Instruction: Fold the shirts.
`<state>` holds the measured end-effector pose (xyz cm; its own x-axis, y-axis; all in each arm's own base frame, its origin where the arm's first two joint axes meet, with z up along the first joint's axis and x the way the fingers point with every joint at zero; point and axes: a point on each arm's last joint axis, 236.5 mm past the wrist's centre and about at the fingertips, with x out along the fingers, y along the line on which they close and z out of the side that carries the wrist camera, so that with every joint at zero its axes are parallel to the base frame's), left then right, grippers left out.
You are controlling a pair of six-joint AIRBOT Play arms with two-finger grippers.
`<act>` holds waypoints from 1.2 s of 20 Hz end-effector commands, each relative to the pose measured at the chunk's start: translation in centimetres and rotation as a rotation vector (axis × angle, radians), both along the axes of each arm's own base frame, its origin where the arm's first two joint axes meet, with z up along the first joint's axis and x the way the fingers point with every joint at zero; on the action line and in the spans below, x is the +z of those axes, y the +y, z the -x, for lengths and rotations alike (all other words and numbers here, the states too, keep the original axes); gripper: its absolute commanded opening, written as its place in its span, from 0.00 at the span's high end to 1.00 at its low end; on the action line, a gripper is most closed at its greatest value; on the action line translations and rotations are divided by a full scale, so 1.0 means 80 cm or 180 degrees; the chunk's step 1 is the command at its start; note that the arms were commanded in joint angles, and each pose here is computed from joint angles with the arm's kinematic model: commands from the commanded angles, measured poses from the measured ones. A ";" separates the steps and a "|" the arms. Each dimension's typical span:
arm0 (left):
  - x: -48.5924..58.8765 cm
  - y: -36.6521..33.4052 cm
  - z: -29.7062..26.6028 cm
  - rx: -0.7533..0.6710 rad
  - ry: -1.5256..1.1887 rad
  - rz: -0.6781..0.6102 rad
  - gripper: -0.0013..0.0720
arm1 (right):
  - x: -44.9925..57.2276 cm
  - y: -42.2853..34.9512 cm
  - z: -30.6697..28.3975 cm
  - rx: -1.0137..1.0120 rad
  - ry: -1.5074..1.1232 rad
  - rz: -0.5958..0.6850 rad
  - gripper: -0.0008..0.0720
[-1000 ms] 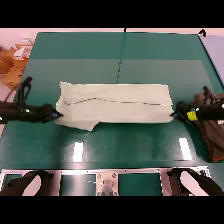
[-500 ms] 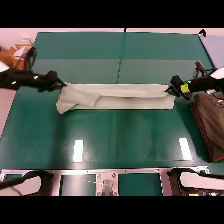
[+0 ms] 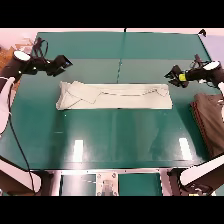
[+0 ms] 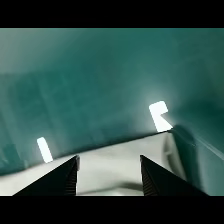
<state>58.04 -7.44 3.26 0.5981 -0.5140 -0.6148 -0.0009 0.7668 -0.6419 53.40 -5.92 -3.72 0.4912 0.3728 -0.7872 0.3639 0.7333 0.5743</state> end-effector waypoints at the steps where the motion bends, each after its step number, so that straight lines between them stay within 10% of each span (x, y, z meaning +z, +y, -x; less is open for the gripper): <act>1: 0.014 0.015 0.003 -0.0081 0.0084 0.0076 0.03 | -0.007 -0.037 0.040 0.0560 0.0124 0.0087 0.38; 2: 0.011 0.007 0.016 -0.0210 0.0192 0.0099 0.03 | -0.017 -0.044 0.058 0.0655 0.0257 0.0042 0.38; 3: 0.008 0.001 0.028 -0.0316 0.0288 0.0128 0.23 | -0.027 -0.047 0.075 0.0780 0.0362 -0.0040 0.38; 4: 0.005 -0.006 0.040 -0.0436 0.0385 0.0150 0.78 | -0.037 -0.047 0.089 0.0904 0.0448 -0.0119 0.38; 5: 0.004 -0.012 0.049 -0.0550 0.0428 0.0142 0.95 | -0.046 -0.047 0.099 0.1002 0.0513 -0.0186 0.38; 15: 0.003 -0.034 0.090 -0.0887 0.0756 0.0319 0.95 | -0.125 0.009 0.120 0.1435 0.0905 -0.0502 0.52; 17: 0.007 -0.038 0.091 -0.0905 0.0751 0.0376 0.95 | -0.126 0.013 0.121 0.1458 0.0920 -0.0515 0.68; 20: 0.010 -0.040 0.091 -0.0913 0.0744 0.0414 0.95 | -0.117 0.022 0.133 0.1670 0.0917 -0.0621 0.50; 24: 0.012 -0.042 0.090 -0.0911 0.0730 0.0450 0.95 | -0.110 0.030 0.143 0.1750 0.0979 -0.0741 0.64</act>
